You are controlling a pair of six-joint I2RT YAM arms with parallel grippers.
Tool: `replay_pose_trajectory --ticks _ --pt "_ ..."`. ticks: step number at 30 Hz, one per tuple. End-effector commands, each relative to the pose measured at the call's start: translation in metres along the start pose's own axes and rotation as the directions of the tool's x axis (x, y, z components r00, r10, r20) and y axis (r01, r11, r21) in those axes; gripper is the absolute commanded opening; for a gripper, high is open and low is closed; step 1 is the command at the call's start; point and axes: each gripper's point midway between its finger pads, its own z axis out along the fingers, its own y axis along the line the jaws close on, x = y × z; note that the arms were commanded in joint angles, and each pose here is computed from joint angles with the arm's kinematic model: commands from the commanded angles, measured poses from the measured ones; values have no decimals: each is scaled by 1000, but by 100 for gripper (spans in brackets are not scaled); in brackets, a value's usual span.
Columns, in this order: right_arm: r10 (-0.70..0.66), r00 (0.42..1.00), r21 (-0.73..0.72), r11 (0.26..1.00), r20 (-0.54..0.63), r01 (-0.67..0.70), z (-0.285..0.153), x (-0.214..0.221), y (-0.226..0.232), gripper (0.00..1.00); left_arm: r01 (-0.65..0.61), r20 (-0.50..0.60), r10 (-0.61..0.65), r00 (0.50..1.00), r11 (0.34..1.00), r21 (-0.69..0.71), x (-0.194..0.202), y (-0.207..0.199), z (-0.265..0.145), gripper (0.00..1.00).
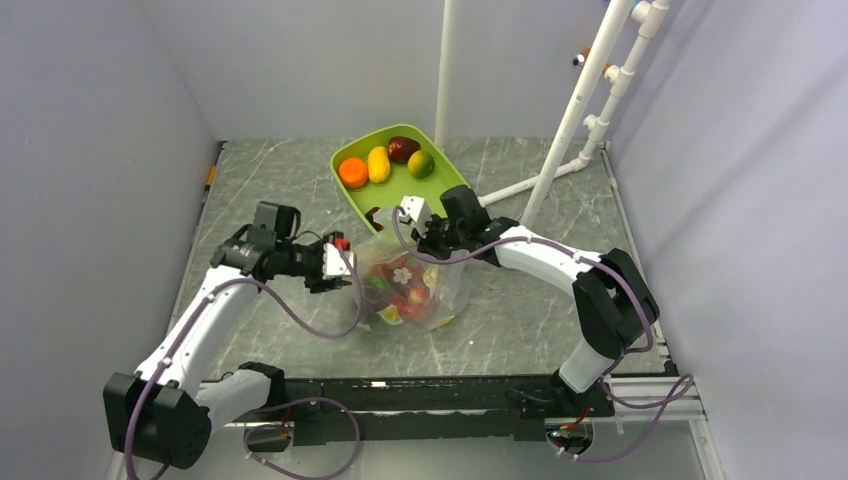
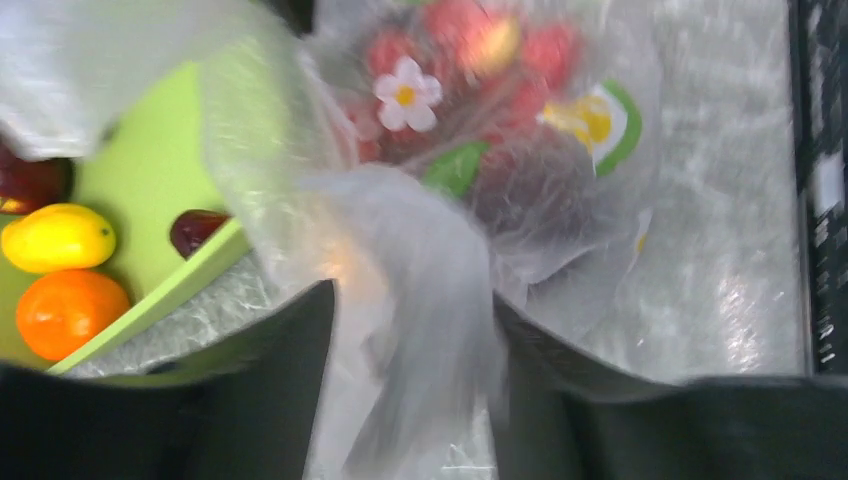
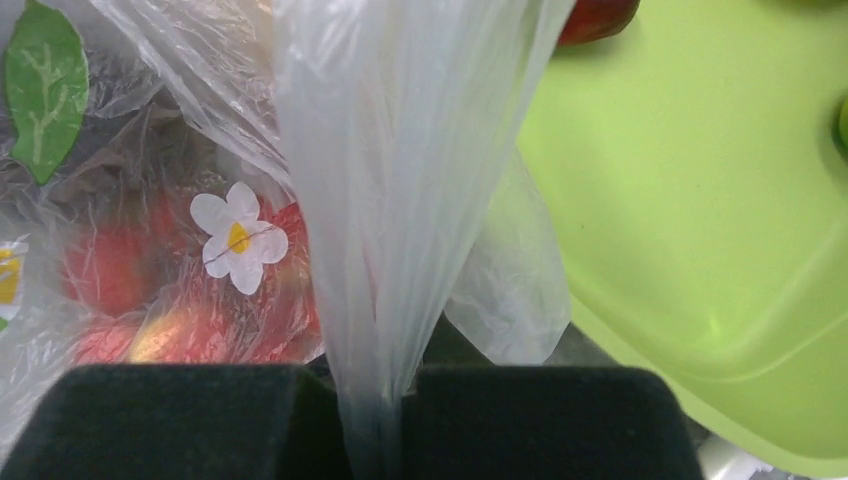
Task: Place the fake fruits into the plastic bag and tie a complex knot
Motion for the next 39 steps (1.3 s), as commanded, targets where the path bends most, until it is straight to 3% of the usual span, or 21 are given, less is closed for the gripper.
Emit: replay_pose_trajectory --ticks 1,6,10,12,15,20,24,25,28,30,34,39 --pt "27 999 -33 999 29 -26 -22 -15 11 0 178 162 -183 970 983 45 -63 -8 -31 70" --pt "48 996 -37 998 74 -46 -30 -29 14 0 300 233 -274 933 950 -83 -90 16 -50 88" --pt "62 994 -47 997 92 -58 -34 -35 17 0 328 266 -292 919 939 -101 -103 21 -57 85" --pt "58 993 -53 997 105 -53 -36 -36 19 0 337 270 -294 917 933 -125 -102 25 -58 74" --pt "43 993 -52 998 106 -38 -38 -33 21 0 350 250 -300 921 918 -189 -98 37 -62 42" --pt "26 996 -11 1000 82 -25 -42 -20 15 0 384 306 -312 899 899 -210 -123 47 -82 1" --pt "39 994 29 999 100 -42 -47 -26 7 0 449 429 -335 839 871 -199 -146 47 -91 0" --pt "43 992 40 998 118 -48 -51 -34 5 9 461 430 -348 833 866 -192 -144 46 -89 0" --pt "62 970 73 994 237 -82 -78 -69 0 60 499 403 -394 826 844 -196 -132 47 -83 0" --pt "45 941 89 993 334 -79 -104 -94 3 81 493 382 -396 835 847 -198 -126 46 -81 0" --pt "-1 886 129 989 464 -67 -147 -127 11 99 481 397 -386 833 860 -172 -127 42 -76 0" --pt "-92 808 140 990 582 12 -169 -165 34 100 493 423 -397 814 858 -144 -133 44 -75 0"
